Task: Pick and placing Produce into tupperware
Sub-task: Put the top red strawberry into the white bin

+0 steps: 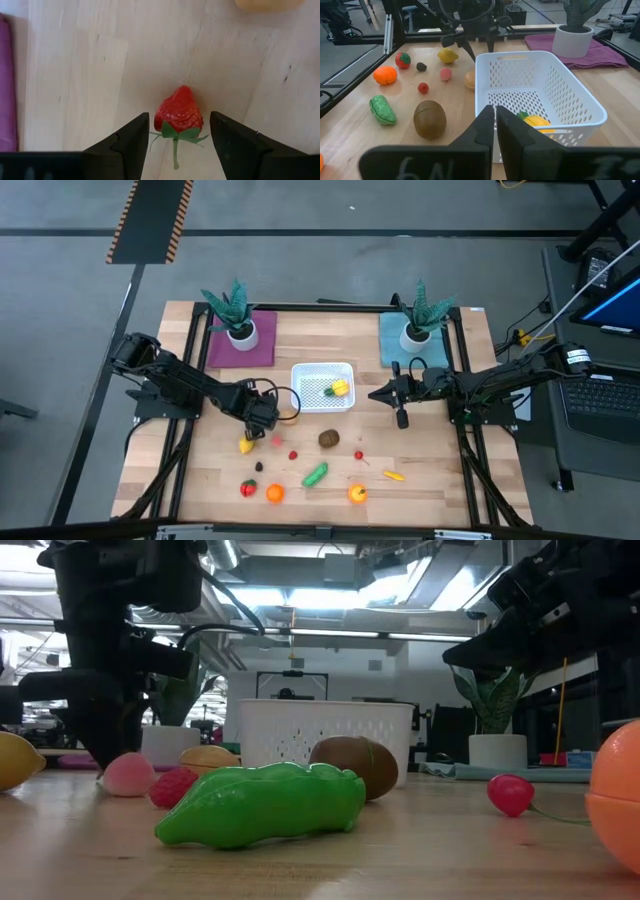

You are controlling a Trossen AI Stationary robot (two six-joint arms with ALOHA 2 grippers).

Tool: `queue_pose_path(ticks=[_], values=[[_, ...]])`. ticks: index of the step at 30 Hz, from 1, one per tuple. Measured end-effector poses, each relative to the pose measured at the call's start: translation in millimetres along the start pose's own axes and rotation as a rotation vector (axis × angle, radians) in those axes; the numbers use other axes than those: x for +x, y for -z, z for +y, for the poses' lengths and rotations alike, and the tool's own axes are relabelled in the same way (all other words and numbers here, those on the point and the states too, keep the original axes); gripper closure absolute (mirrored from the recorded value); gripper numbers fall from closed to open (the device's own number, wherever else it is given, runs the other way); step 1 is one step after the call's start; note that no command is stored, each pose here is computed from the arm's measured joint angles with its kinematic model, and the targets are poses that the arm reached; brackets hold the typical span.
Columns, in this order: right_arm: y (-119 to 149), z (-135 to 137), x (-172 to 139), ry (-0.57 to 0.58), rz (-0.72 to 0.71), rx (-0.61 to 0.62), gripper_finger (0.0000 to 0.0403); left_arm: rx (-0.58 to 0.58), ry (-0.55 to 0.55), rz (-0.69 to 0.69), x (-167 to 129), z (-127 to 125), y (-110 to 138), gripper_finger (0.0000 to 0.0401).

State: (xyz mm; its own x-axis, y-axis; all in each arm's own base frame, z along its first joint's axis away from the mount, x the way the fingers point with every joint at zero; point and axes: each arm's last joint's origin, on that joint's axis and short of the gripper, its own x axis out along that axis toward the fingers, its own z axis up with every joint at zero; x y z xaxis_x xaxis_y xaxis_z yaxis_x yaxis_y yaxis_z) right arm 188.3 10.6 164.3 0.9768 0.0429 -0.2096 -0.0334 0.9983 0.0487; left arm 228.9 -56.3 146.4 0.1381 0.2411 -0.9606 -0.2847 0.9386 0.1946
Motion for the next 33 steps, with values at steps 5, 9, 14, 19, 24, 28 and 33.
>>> queue_pose_path(ticks=[5,9,14,19,24,28,33], values=[[0.0,0.0,0.0,0.000,0.000,0.000,0.0379,-0.006,-0.002,-0.001,0.0,0.0,0.0,0.0201],[0.0,0.1,0.0,0.000,0.000,0.000,0.0379,-0.024,-0.001,-0.001,0.0,0.0,0.0,0.0216],[0.0,0.1,0.0,0.000,0.000,0.000,0.0379,-0.036,-0.001,-0.001,0.0,0.2,-0.1,0.0257],[0.0,0.0,0.0,0.000,0.000,0.000,0.0379,-0.038,-0.001,-0.002,-0.4,0.3,-0.1,0.0298],[0.0,0.1,0.0,0.000,0.000,0.000,0.0379,-0.054,0.000,-0.001,-0.4,0.3,0.0,0.0298],[0.0,0.1,0.0,0.000,0.000,0.000,0.0379,-0.058,0.001,0.000,-0.4,0.3,0.0,0.0297],[0.0,0.0,0.0,0.000,0.000,0.000,0.0379,-0.058,0.003,0.003,-0.7,0.6,0.3,0.0298]])
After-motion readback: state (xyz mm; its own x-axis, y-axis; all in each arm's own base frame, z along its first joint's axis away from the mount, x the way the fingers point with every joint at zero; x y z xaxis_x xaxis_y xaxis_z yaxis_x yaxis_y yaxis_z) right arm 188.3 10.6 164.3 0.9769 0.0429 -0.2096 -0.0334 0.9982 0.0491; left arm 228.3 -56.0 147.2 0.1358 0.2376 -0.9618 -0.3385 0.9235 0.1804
